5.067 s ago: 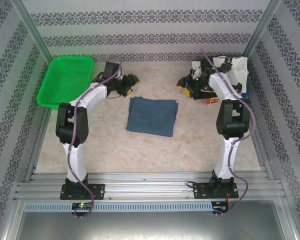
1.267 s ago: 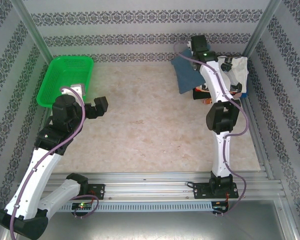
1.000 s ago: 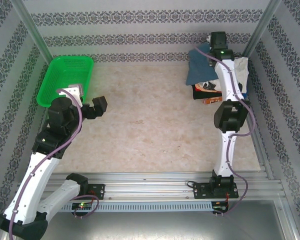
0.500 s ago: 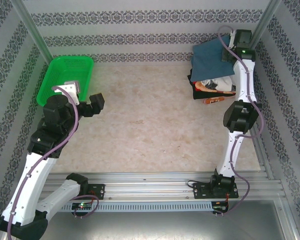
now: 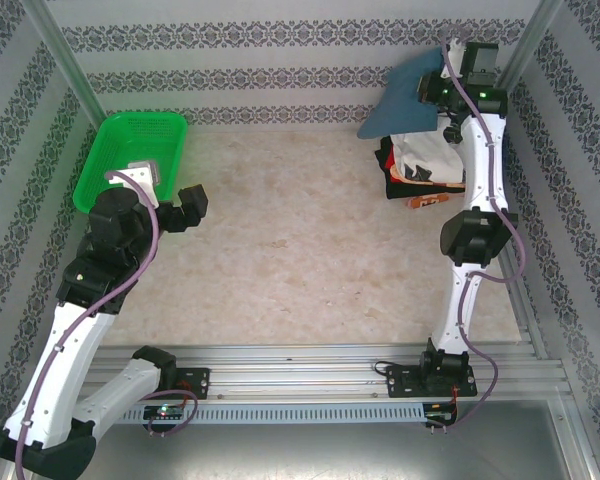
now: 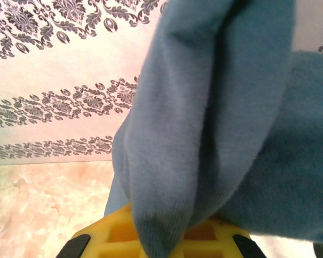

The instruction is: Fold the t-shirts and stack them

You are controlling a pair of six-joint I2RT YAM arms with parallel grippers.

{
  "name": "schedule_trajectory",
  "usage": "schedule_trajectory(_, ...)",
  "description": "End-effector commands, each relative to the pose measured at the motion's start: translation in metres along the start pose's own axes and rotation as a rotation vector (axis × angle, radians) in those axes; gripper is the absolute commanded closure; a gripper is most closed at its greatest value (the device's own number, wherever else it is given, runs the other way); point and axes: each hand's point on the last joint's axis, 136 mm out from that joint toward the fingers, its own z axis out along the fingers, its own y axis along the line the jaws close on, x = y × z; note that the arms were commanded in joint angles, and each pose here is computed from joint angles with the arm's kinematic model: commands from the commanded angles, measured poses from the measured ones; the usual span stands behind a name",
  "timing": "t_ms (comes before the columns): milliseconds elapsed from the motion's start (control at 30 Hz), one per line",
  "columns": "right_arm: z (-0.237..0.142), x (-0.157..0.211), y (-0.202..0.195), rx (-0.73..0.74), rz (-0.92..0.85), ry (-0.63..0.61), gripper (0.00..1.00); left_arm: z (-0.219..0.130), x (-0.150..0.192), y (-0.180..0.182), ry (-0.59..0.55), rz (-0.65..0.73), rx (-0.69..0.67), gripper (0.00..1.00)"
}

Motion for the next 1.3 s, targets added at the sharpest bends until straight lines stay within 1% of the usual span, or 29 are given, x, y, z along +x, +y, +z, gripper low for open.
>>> schedule_trajectory(0, -0.026, -0.020, 0.005, -0.012, 0.019, -0.048, 1.00, -0.007, -0.011, 0.003, -0.039, -0.015, -0.012, 0.00)
schedule_trajectory(100, -0.026, -0.013, -0.015, 0.037, 0.013, -0.025, 1.00, -0.008, -0.010, 0.004, -0.033, -0.017, -0.018, 0.00)
schedule_trajectory(233, -0.020, -0.005, -0.042, 0.108, -0.049, -0.002, 1.00, -0.007, -0.007, 0.006, -0.020, -0.020, -0.028, 0.00)
schedule_trajectory(367, -0.019, -0.001, -0.077, 0.158, -0.027, 0.008, 1.00, -0.006, -0.008, 0.006, -0.016, -0.019, -0.031, 0.00)
schedule_trajectory(567, -0.014, 0.011, -0.115, 0.213, 0.004, 0.029, 1.00, -0.005, -0.006, 0.006, 0.011, -0.006, -0.039, 0.00)
schedule_trajectory(633, -0.014, 0.013, -0.122, 0.252, -0.039, 0.041, 1.00, -0.006, -0.006, 0.007, 0.014, -0.006, -0.041, 0.00)
schedule_trajectory(733, -0.015, 0.013, -0.128, 0.290, -0.055, 0.043, 1.00, -0.007, -0.004, 0.008, 0.023, -0.007, -0.050, 0.00)
schedule_trajectory(833, -0.019, 0.018, -0.141, 0.382, -0.063, 0.064, 1.00, -0.008, -0.003, 0.009, 0.026, -0.005, -0.054, 0.00)
schedule_trajectory(867, -0.020, 0.020, -0.146, 0.417, -0.068, 0.074, 0.98, -0.009, -0.003, 0.009, 0.026, -0.004, -0.055, 0.00)
schedule_trajectory(900, -0.022, 0.023, -0.151, 0.456, -0.071, 0.083, 0.94, -0.009, -0.003, 0.010, 0.027, -0.002, -0.056, 0.00)
schedule_trajectory(967, -0.022, 0.026, -0.157, 0.496, -0.082, 0.098, 0.90, -0.009, -0.001, 0.010, 0.029, 0.001, -0.056, 0.00)
schedule_trajectory(1000, -0.023, 0.027, -0.159, 0.517, -0.085, 0.098, 0.83, -0.009, 0.000, 0.010, 0.031, 0.002, -0.057, 0.00)
schedule_trajectory(1033, -0.024, 0.027, -0.163, 0.550, -0.085, 0.099, 0.72, -0.009, 0.000, 0.010, 0.031, 0.001, -0.057, 0.00)
schedule_trajectory(1067, -0.026, 0.027, -0.168, 0.595, -0.090, 0.097, 0.58, -0.009, 0.001, 0.011, 0.034, 0.001, -0.057, 0.00)
schedule_trajectory(1100, -0.029, 0.026, -0.174, 0.635, -0.091, 0.095, 0.48, -0.009, 0.001, 0.010, 0.034, 0.000, -0.055, 0.00)
schedule_trajectory(1200, -0.041, 0.025, -0.188, 0.752, -0.073, 0.088, 0.38, -0.010, 0.002, 0.009, 0.037, -0.001, -0.048, 0.00)
schedule_trajectory(1267, -0.049, 0.025, -0.195, 0.803, -0.053, 0.082, 0.36, -0.011, 0.000, 0.009, 0.032, -0.001, -0.045, 0.00)
